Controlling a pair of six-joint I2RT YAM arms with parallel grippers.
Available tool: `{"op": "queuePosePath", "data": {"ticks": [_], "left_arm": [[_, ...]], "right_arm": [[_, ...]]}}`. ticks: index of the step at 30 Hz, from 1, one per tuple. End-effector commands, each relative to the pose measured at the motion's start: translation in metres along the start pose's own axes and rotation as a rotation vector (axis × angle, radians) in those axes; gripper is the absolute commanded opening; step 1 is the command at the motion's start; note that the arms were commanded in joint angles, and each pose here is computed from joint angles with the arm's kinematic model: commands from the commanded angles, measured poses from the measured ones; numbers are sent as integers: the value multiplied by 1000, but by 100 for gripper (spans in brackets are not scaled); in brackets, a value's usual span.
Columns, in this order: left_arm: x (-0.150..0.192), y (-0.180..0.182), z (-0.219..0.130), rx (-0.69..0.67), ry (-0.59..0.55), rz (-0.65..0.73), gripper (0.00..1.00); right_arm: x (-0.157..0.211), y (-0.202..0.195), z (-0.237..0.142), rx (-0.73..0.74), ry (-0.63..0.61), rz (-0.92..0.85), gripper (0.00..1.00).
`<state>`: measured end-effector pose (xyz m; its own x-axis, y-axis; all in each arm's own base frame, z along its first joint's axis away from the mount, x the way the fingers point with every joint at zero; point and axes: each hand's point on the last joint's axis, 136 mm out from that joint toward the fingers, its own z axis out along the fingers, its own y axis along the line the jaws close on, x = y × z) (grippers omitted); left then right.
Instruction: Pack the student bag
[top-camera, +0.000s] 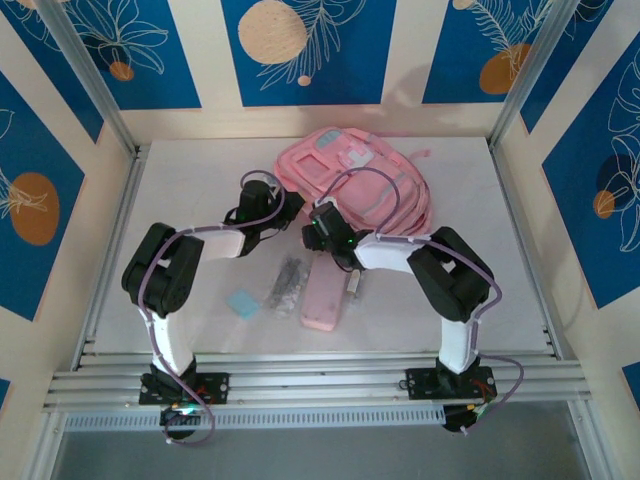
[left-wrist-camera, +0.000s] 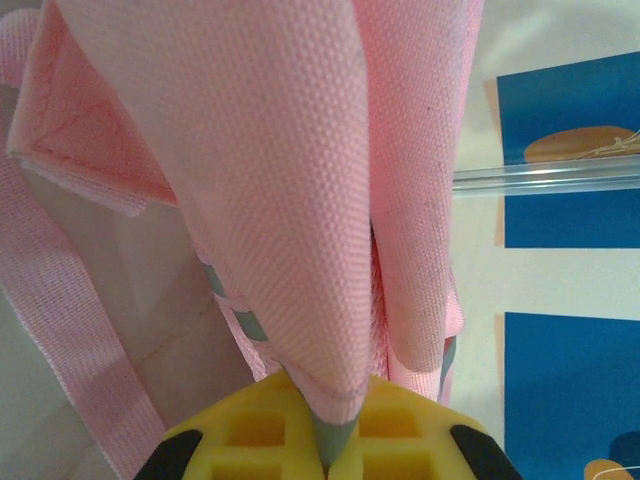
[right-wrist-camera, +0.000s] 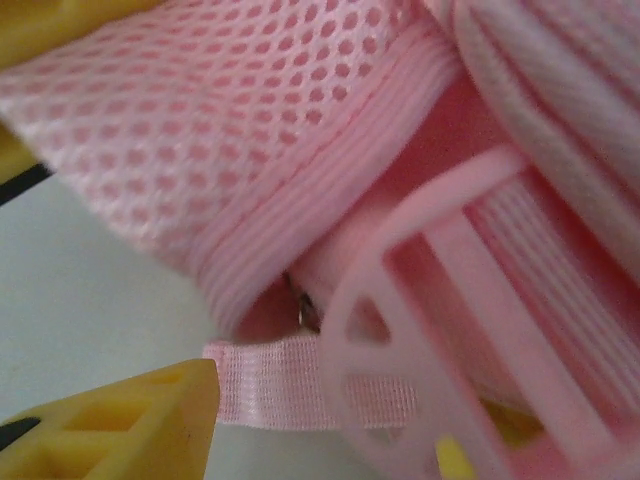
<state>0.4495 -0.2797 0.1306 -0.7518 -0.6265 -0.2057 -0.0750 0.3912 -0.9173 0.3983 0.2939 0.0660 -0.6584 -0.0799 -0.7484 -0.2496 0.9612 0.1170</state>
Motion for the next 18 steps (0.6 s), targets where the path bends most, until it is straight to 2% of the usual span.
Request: {"op": "queuePosePath", "data": {"ticks": [1, 5, 8, 9, 12, 14, 16, 18], "left_arm": [[13, -68, -18, 194, 33, 49, 0], [21, -67, -20, 191, 48, 41, 0], [28, -68, -18, 203, 72, 19, 0], [30, -67, -17, 207, 79, 11, 0], [34, -64, -16, 202, 89, 3, 0], [34, -61, -15, 196, 88, 3, 0], [33, -59, -13, 188, 84, 8, 0], [32, -56, -11, 180, 85, 10, 0]], "right_arm": [[-56, -9, 3, 69, -190, 22, 63], [-71, -2, 4, 37, -263, 29, 66], [-79, 5, 6, 16, -297, 24, 63], [-80, 7, 7, 4, -311, 27, 57], [-87, 12, 4, -49, -357, 36, 30], [-88, 17, 1, -87, -364, 28, 19], [-85, 21, -1, -131, -345, 14, 1], [-79, 22, -3, -157, -315, 7, 0]]}}
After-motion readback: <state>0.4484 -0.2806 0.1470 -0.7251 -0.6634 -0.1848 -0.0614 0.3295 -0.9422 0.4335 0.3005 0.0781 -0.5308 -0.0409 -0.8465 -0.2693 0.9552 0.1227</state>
